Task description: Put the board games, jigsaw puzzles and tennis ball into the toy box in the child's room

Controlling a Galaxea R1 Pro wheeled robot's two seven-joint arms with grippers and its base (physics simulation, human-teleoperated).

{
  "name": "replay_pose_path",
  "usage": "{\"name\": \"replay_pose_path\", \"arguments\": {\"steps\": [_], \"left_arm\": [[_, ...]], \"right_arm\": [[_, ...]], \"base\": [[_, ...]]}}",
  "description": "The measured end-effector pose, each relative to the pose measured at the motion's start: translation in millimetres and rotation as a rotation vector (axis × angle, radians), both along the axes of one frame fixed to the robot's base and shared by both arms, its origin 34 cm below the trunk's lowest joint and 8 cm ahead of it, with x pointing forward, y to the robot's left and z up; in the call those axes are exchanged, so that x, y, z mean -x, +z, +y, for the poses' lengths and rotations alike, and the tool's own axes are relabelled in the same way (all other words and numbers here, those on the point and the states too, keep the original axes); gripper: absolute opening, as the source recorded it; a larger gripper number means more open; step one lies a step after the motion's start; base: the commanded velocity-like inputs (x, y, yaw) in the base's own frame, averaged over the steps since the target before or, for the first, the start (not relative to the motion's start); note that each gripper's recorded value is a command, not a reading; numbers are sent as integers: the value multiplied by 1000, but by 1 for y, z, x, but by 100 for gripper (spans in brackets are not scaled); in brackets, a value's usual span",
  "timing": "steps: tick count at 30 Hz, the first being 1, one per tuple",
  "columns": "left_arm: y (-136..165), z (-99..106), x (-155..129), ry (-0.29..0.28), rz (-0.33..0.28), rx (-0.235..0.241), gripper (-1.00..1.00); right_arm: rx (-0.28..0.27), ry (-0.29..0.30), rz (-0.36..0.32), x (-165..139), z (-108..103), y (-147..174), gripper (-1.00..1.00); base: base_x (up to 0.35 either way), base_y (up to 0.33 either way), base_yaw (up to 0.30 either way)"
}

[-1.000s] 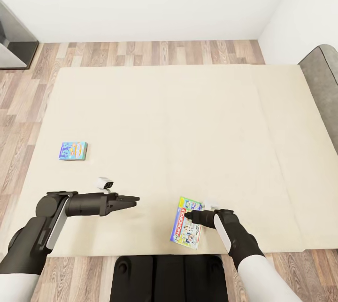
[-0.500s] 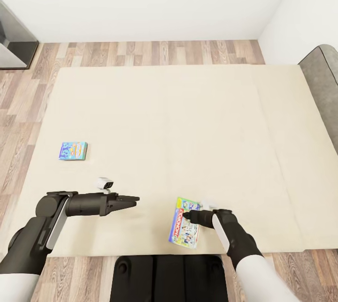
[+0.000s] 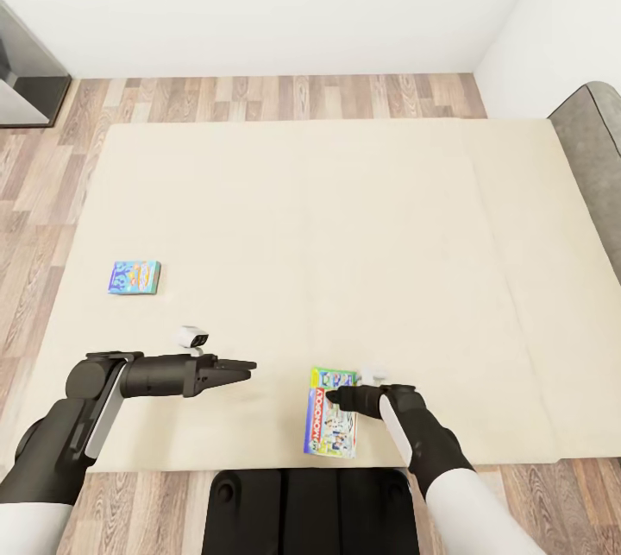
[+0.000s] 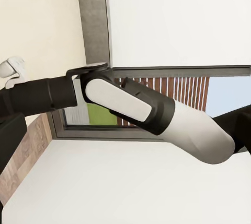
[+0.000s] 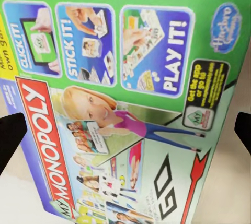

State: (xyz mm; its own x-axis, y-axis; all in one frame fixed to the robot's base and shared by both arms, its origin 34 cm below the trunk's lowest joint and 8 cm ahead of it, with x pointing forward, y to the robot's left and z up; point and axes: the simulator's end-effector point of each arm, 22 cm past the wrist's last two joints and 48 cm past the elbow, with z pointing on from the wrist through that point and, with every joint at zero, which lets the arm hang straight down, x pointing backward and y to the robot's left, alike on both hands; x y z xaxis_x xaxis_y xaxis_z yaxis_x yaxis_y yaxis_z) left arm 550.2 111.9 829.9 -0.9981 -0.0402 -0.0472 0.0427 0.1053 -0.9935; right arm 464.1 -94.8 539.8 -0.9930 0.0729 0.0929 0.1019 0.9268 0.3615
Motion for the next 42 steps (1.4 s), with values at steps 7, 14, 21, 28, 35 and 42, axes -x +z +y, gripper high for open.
{"name": "replay_pose_path", "arguments": {"steps": [7,14,21,28,35,42], "left_arm": [[0,0,0,0,0,0,100],[0,0,0,0,0,0,100],[0,0,0,0,0,0,100],[0,0,0,0,0,0,100],[0,0,0,0,0,0,100],[0,0,0,0,0,0,100]], "right_arm": [[-3,1,-6,-1,1,0,100],[-20,0,-8,-2,11,3,100],[-21,0,-8,-2,12,3,100],[-21,0,-7,-2,12,3,100],[-19,0,-5,-1,12,2,100],[-18,1,8,7,12,-1,100]], "base": [[0,0,0],[0,0,0],[0,0,0],[0,0,0],[0,0,0],[0,0,0]]}}
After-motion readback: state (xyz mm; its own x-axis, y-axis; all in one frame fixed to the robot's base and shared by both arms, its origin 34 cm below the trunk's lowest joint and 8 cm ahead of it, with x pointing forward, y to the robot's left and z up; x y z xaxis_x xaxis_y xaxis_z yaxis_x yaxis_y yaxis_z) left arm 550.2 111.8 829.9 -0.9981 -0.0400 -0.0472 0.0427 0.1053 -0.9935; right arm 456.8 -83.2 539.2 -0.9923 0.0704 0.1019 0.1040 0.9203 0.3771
